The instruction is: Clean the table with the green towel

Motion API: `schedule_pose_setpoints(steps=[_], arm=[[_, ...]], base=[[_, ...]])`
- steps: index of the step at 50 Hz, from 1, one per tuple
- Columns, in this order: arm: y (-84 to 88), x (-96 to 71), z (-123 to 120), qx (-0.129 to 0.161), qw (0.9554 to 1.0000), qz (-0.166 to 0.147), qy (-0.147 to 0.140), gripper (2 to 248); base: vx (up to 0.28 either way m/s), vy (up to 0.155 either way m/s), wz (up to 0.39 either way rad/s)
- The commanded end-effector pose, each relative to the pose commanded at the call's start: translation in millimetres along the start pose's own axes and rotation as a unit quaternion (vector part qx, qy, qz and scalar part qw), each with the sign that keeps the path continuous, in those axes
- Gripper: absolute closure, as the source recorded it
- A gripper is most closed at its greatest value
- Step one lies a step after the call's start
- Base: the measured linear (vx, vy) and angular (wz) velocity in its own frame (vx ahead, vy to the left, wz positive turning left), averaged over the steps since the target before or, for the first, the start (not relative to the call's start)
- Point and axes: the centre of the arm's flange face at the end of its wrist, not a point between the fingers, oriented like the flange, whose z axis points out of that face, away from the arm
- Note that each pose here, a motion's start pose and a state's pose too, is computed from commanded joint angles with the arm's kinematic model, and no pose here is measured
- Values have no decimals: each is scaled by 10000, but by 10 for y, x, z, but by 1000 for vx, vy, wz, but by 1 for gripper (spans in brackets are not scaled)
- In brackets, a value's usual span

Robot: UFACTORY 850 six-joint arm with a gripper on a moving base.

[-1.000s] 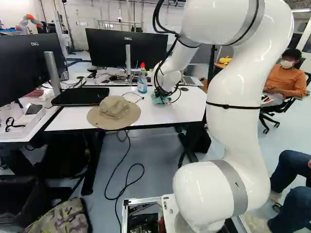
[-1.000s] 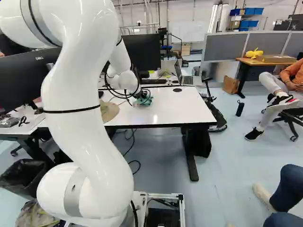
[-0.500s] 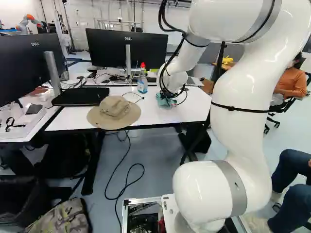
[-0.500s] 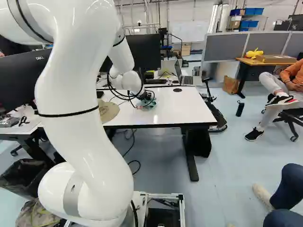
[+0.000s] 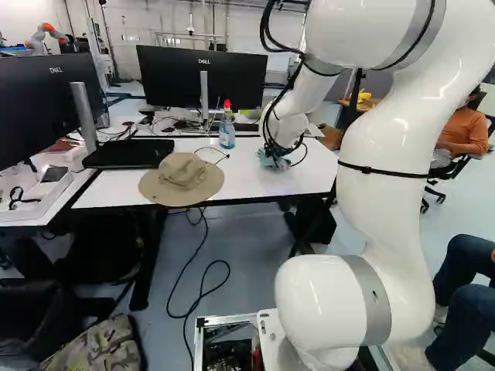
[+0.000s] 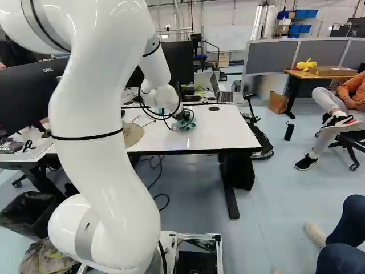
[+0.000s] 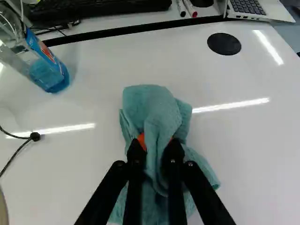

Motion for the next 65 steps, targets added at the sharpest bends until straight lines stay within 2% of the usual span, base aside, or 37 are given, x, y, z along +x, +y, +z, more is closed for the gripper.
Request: schedule_pose_setpoints(steps=[26,46,65], arm=[[-67,311,339,36,9999,-33,139,196],[-378,393,442,211,9994,-211,186,196],[-704,380,440,396,9982,-401,190,196]], base=[[0,0,0],[0,0,0],[0,0,0]])
